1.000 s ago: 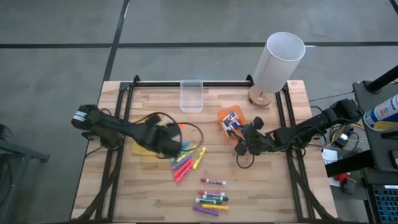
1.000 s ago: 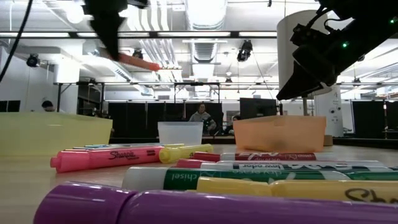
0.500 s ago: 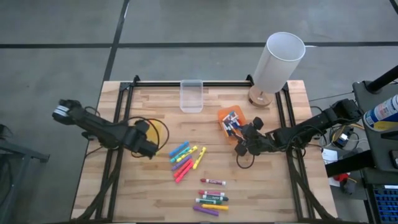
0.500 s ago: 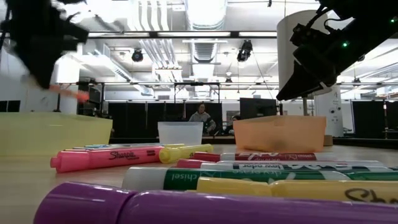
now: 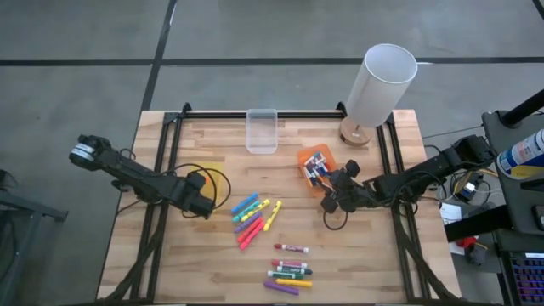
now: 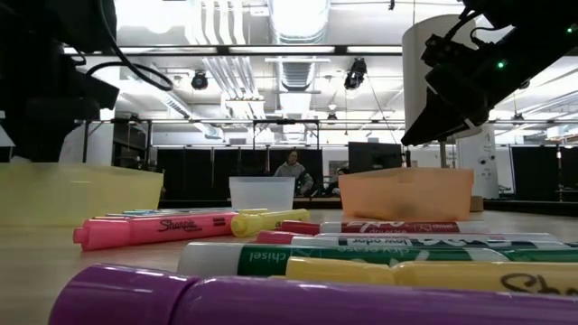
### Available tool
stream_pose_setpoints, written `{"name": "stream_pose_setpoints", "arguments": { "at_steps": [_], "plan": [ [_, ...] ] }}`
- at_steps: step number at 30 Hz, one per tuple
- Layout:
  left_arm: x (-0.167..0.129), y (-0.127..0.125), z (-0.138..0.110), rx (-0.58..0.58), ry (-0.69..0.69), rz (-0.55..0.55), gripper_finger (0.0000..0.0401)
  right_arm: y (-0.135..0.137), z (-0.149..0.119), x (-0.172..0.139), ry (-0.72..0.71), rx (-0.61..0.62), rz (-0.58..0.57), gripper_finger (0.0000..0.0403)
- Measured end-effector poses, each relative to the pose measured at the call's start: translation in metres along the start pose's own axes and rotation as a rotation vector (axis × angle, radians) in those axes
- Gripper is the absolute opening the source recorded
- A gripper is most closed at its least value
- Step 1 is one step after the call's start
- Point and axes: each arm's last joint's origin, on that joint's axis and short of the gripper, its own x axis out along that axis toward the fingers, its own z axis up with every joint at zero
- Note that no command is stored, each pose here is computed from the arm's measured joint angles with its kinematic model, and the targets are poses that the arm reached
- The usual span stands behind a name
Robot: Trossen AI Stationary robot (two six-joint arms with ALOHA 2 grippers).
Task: Pick & Place Markers
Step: Put the big orange marker into the yellow bin, then put the big red marker into the yellow bin
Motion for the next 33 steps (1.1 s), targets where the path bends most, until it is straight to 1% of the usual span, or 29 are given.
{"name": "stream_pose_setpoints", "arguments": {
  "at_steps": [4,8,11,13,16,19,21,23,26,29,33],
  "plan": [
    [-0.004,-0.002,0.002,0.023,-0.017,-0.012,0.0069,0.000,0.000,0.000,0.000,0.000,0.000,0.0210],
    [-0.010,-0.005,0.004,0.061,-0.032,-0.034,0.0105,0.000,0.000,0.000,0.000,0.000,0.000,0.0210],
    [-0.015,-0.007,0.006,0.068,-0.060,-0.045,0.0133,0.000,0.000,0.000,0.000,0.000,0.000,0.0210],
    [-0.017,-0.008,0.008,0.073,-0.070,-0.052,0.0145,0.000,0.000,0.000,0.000,0.000,0.000,0.0210],
    [-0.024,-0.010,0.010,0.087,-0.088,-0.074,0.0151,0.000,0.000,0.000,0.000,0.000,0.000,0.0210],
    [-0.037,-0.016,0.015,0.109,-0.120,-0.123,0.0152,0.000,0.000,0.000,0.000,0.000,0.000,0.0210],
    [-0.049,-0.022,0.020,0.135,-0.161,-0.180,0.0152,0.000,0.000,0.000,0.000,-0.001,0.000,0.0210],
    [-0.063,-0.030,0.026,0.151,-0.229,-0.260,0.0152,0.000,0.000,0.000,0.000,-0.001,-0.001,0.0210],
    [-0.087,-0.045,0.036,0.197,-0.361,-0.418,0.0153,0.000,0.000,0.000,-0.001,-0.003,0.000,0.0210],
    [-0.107,-0.062,0.045,0.268,-0.496,-0.583,0.0153,0.000,0.000,0.000,-0.001,-0.003,-0.001,0.0210],
    [-0.126,-0.084,0.053,0.382,-0.656,-0.760,0.0153,0.000,0.000,0.000,-0.001,-0.008,-0.001,0.0210]
  ]
}}
